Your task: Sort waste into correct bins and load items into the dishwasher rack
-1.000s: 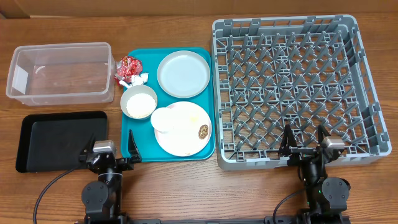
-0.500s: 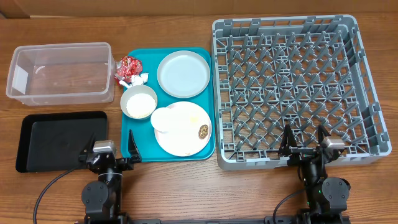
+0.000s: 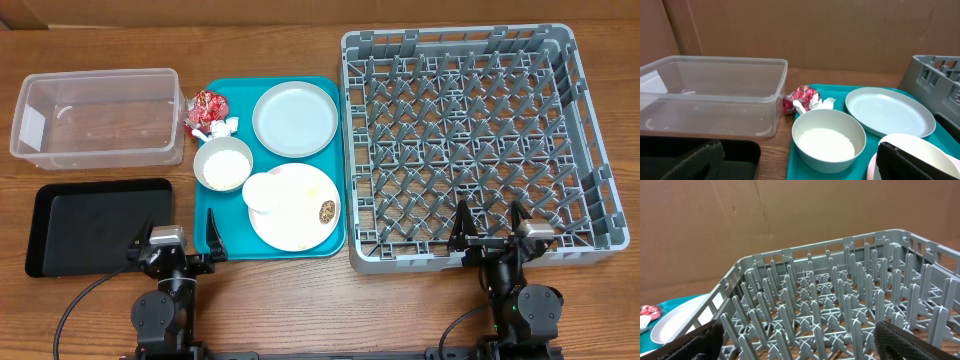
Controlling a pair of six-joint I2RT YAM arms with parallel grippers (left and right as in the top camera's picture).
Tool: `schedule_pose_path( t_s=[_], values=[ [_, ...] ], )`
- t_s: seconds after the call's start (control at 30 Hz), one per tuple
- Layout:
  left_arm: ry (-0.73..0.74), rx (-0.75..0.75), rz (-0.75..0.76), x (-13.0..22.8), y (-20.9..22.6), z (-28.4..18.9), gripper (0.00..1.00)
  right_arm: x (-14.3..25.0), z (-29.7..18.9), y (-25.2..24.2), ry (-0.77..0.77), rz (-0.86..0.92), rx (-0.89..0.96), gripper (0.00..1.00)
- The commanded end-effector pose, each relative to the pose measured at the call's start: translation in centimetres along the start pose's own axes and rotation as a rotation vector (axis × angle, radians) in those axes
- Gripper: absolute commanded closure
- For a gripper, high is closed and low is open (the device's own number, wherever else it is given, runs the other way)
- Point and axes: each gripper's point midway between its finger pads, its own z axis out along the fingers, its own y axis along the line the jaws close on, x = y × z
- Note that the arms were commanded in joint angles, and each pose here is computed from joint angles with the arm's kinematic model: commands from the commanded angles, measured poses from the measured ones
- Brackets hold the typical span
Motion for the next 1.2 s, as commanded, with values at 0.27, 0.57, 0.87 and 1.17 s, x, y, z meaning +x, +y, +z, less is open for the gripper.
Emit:
schedule_pose_path(
  t_s=[0.27,0.57,0.87,1.17],
  values=[
    [-0.002,0.015,0.012,0.02,-0.29,-0.01,0.0,0.07,0.01,-0.2,-0.008,-0.004,0.008,0.0],
    [-0.002,0.015,0.012,0.02,-0.29,-0.01,0.0,0.07,0.01,-0.2,-0.008,-0.004,0.008,0.0],
    [-0.002,0.015,0.012,0.02,-0.29,-0.01,0.0,0.07,0.01,-0.2,-0.008,-0.004,0.008,0.0],
    [-0.002,0.016,0.012,0.01,-0.31,-0.01,0.0,0.1,0.01,0.05,-0.006,0.0,-0.007,0.0]
  ],
)
